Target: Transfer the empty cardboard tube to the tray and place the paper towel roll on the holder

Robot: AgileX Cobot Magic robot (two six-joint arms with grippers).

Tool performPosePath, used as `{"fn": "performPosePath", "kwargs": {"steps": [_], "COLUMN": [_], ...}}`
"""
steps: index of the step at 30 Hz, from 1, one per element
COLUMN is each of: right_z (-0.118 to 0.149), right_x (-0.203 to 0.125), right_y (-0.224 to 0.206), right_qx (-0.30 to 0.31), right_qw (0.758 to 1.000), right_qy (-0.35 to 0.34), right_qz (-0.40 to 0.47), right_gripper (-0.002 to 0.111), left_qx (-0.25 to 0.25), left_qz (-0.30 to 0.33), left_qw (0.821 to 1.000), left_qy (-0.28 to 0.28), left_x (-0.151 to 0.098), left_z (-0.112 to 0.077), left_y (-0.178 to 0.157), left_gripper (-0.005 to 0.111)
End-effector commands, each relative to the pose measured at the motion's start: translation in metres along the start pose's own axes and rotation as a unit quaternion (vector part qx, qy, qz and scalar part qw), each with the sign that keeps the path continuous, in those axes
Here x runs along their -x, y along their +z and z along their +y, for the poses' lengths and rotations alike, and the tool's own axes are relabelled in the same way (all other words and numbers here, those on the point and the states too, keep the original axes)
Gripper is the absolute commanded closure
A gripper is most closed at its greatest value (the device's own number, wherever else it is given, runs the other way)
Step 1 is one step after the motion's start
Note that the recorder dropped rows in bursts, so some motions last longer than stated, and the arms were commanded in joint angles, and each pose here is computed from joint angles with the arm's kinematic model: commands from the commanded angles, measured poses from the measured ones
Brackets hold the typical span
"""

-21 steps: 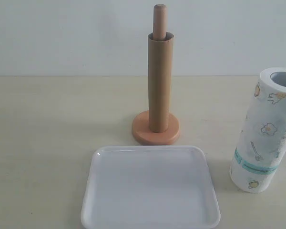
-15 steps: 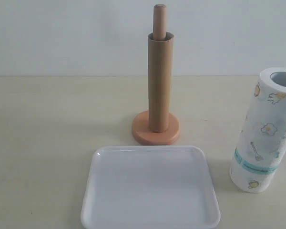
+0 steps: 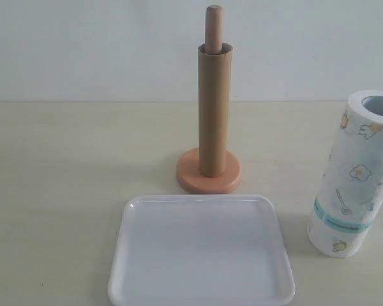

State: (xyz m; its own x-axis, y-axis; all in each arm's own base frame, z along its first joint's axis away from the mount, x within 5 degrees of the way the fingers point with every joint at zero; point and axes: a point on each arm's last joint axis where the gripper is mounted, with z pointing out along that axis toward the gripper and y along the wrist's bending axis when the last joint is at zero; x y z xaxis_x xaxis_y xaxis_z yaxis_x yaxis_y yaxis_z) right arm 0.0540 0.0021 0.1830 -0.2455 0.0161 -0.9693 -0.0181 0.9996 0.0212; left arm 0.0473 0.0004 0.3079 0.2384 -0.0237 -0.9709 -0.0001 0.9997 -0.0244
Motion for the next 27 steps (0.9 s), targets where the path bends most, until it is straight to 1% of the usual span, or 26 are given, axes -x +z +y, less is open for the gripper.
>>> {"fn": "performPosePath", "kwargs": {"steps": [1,3,4,5,8,13,15,17,18,19,20,22,25,27], "right_z": [0.0,0.0,0.0,0.0,0.0,0.0,0.0,0.0,0.0,0.0,0.0,0.0,0.0,0.0], "right_x": [0.001,0.001,0.001,0.001,0.001,0.001,0.001,0.001,0.001,0.001,0.001,0.001,0.001,0.001], "right_y": [0.0,0.0,0.0,0.0,0.0,0.0,0.0,0.0,0.0,0.0,0.0,0.0,0.0,0.0], "right_qx": [0.001,0.001,0.001,0.001,0.001,0.001,0.001,0.001,0.001,0.001,0.001,0.001,0.001,0.001], "right_qw": [1.0,1.0,1.0,1.0,1.0,1.0,1.0,1.0,1.0,1.0,1.0,1.0,1.0,1.0], "right_qy": [-0.001,-0.002,-0.002,-0.002,0.0,-0.001,0.001,0.001,0.001,-0.001,-0.003,-0.003,0.0,0.0], "right_qz": [-0.005,-0.005,-0.005,-0.005,-0.005,-0.005,-0.005,-0.005,-0.005,-0.005,-0.005,-0.005,-0.005,-0.005], "right_gripper": [0.108,0.108,0.108,0.108,0.108,0.108,0.108,0.108,0.108,0.108,0.108,0.108,0.108,0.108], "left_qx": [0.009,0.012,0.013,0.012,0.011,0.008,0.006,0.004,0.002,-0.002,-0.009,-0.034,-0.069,-0.103], "left_qz": [0.15,0.206,0.218,0.224,0.225,0.191,0.16,0.121,0.115,0.123,0.135,0.142,0.109,0.08], "left_qw": [0.989,0.979,0.976,0.975,0.974,0.982,0.987,0.992,0.993,0.991,0.989,0.987,0.99,0.991], "left_qy": [-0.001,-0.001,0.0,0.0,0.0,-0.006,-0.007,-0.021,-0.036,-0.052,-0.066,-0.072,-0.055,-0.035], "left_x": [0.016,0.015,0.015,0.013,0.01,0.015,0.02,0.025,0.024,0.021,0.017,0.01,0.011,0.012], "left_z": [0.001,0.001,0.001,0.001,0.001,0.0,0.0,-0.001,-0.002,-0.003,-0.006,-0.013,-0.024,-0.035], "left_y": [0.021,0.032,0.037,0.046,0.056,0.063,0.066,0.074,0.079,0.083,0.088,0.099,0.109,0.115], "left_gripper": [0.103,0.103,0.103,0.103,0.103,0.103,0.103,0.103,0.103,0.103,0.103,0.103,0.103,0.103]}}
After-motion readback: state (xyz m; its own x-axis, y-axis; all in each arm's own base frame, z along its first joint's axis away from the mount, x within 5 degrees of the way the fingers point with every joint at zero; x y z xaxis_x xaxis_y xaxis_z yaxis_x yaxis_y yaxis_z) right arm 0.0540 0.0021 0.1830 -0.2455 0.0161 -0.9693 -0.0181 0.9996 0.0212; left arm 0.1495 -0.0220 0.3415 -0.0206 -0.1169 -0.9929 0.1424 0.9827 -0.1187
